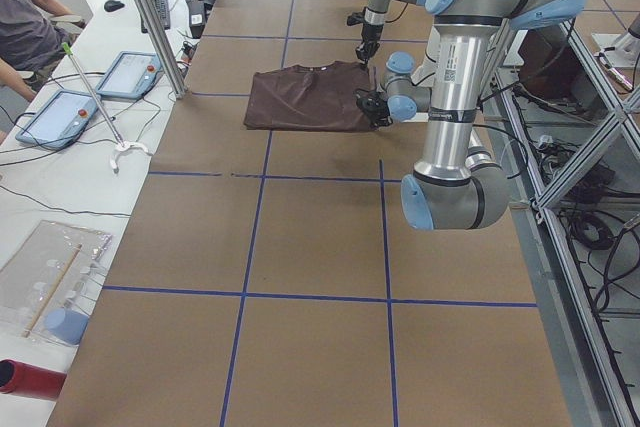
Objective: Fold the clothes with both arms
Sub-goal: 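Grasp the near edge with both grippers and fold it toward the far edge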
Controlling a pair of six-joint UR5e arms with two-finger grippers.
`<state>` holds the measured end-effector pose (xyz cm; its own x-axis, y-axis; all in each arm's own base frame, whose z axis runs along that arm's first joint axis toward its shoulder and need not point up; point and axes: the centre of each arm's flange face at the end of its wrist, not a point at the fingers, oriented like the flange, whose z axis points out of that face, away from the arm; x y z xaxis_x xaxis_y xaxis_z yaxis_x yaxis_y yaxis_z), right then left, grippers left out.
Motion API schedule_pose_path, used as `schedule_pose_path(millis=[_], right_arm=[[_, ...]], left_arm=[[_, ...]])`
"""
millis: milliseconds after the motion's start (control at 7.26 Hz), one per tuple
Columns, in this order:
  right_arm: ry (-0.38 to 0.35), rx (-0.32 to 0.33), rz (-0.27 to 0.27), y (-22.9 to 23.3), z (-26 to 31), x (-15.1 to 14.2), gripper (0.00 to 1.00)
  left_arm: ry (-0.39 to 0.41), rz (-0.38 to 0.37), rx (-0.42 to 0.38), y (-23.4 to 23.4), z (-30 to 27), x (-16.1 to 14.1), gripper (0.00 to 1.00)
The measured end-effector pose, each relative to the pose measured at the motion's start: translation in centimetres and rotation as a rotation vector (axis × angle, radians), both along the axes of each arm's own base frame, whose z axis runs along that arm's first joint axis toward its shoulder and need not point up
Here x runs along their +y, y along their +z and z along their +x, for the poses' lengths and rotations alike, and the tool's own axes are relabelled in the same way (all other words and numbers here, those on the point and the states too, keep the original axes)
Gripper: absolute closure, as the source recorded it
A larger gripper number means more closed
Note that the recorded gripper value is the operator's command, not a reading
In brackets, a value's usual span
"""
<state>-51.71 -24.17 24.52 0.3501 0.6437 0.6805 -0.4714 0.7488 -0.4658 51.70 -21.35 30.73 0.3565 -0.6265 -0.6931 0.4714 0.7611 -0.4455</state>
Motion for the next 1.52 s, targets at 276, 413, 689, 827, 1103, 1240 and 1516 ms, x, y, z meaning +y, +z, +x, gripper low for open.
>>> schedule_pose_path(millis=[276,413,689,827,1103,1240,1516], right_arm=[[-0.001,-0.013,0.002,-0.5,0.4,0.1,1.00],[-0.006,-0.033,0.004,-1.3,1.8,0.6,1.00],[-0.023,-0.067,0.003,-3.9,6.7,2.4,1.00],[-0.017,-0.076,0.003,-5.2,8.4,2.5,1.00],[0.064,-0.056,0.025,-5.9,8.9,-2.3,1.00],[0.106,-0.024,0.041,-5.6,8.5,-5.9,1.00],[0.170,0.013,0.048,-4.3,6.7,-12.6,1.00]], left_arm=[[0.004,0.004,0.034,-2.5,-1.7,0.5,1.00],[0.015,0.006,0.054,-4.3,-3.1,1.2,1.00],[0.050,0.010,0.095,-8.3,-6.5,3.2,1.00],[0.054,0.019,0.116,-10.0,-8.2,3.2,1.00],[-0.001,0.123,0.115,-12.3,-8.9,-2.4,1.00],[-0.051,0.169,0.084,-12.9,-7.7,-6.8,1.00],[-0.117,0.249,-0.008,-12.5,-6.4,-15.0,1.00]])
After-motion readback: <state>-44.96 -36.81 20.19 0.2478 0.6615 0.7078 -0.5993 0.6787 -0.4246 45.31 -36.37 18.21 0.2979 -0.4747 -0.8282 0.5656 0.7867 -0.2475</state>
